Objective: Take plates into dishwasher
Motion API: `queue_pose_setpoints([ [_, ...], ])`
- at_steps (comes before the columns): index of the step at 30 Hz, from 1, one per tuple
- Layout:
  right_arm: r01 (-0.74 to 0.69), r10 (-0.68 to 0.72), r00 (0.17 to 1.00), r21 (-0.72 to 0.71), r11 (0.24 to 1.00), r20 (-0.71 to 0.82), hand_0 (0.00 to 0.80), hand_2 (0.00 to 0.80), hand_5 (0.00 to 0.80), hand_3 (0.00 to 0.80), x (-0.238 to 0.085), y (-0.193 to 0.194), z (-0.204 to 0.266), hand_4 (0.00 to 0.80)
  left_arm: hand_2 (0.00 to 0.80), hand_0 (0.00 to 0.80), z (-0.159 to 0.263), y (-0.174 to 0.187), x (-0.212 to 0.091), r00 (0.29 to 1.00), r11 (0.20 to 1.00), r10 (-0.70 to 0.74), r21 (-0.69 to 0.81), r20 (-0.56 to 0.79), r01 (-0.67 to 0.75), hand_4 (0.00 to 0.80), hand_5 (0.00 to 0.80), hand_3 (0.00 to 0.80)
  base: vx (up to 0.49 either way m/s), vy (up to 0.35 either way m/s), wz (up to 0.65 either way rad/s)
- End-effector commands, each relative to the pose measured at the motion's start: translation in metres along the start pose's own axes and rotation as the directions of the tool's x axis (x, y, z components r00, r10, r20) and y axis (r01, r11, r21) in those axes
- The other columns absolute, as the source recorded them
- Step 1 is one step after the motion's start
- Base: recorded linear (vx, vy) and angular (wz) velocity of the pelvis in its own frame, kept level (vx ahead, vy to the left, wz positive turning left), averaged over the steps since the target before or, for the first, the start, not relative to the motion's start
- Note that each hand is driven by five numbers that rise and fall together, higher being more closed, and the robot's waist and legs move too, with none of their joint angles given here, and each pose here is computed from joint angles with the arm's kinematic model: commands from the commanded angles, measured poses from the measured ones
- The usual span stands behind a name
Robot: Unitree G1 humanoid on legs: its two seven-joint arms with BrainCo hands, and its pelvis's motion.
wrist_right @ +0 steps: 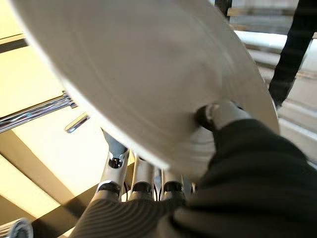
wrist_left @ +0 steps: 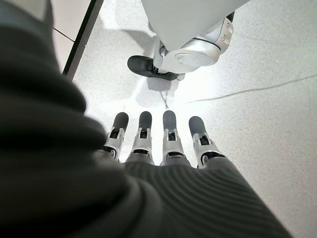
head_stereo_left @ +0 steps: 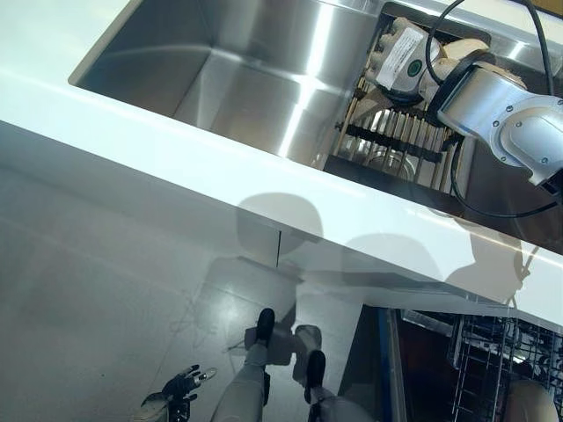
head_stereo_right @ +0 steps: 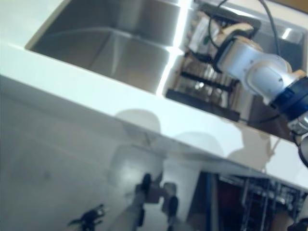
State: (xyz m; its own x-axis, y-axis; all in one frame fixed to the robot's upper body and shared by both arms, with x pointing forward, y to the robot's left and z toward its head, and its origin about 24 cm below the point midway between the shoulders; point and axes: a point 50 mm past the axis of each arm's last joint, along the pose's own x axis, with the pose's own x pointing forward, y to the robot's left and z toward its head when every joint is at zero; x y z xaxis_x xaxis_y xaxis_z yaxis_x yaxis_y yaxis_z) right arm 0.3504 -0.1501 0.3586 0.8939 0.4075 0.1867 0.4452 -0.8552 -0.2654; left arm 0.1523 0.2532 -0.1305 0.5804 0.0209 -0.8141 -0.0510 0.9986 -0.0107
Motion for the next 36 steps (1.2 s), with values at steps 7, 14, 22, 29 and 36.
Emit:
queue_pose_setpoints([
  [7, 0.021, -0.028, 0.988, -0.047, 0.999, -0.151, 0.8, 0.8, 0.8, 0.8, -0.009, 0.003, -0.043, 0.8, 0.0, 0.0, -0.02, 0.012, -0.009, 0.998, 0.999, 0.037, -0.028, -0.041, -0.038, 0.0, 0.0, 0.0, -0.015, 0.012, 0.0],
  [14, 0.039, -0.034, 0.971, 0.019, 0.999, -0.236, 0.8, 0.8, 0.8, 0.8, -0.015, 0.014, -0.059, 0.8, 0.0, 0.0, -0.017, 0.013, -0.008, 0.999, 1.0, 0.029, -0.005, -0.037, -0.029, 0.0, 0.0, 0.0, -0.004, 0.002, 0.0],
  [22, 0.067, -0.015, 0.953, 0.16, 0.985, -0.304, 0.8, 0.8, 0.8, 0.8, -0.023, 0.025, -0.069, 0.8, 0.0, 0.0, -0.025, 0.011, -0.008, 0.995, 0.999, 0.041, 0.011, -0.096, -0.04, 0.0, 0.0, 0.0, 0.013, 0.007, -0.08],
  [29, 0.085, 0.007, 0.933, 0.239, 0.967, -0.359, 0.8, 0.8, 0.8, 0.8, -0.031, 0.038, -0.08, 0.8, 0.0, 0.0, -0.036, 0.01, -0.009, 0.985, 0.998, 0.062, 0.031, -0.163, -0.058, 0.0, 0.0, 0.0, 0.041, 0.011, -0.2],
  [36, 0.129, 0.078, 0.895, 0.423, 0.897, -0.439, 0.8, 0.8, 0.8, 0.8, -0.045, 0.053, -0.093, 0.8, 0.0, 0.0, -0.049, 0.007, -0.012, 0.972, 0.997, 0.066, 0.048, -0.226, -0.057, 0.0, 0.0, 0.0, 0.054, 0.017, -0.22],
])
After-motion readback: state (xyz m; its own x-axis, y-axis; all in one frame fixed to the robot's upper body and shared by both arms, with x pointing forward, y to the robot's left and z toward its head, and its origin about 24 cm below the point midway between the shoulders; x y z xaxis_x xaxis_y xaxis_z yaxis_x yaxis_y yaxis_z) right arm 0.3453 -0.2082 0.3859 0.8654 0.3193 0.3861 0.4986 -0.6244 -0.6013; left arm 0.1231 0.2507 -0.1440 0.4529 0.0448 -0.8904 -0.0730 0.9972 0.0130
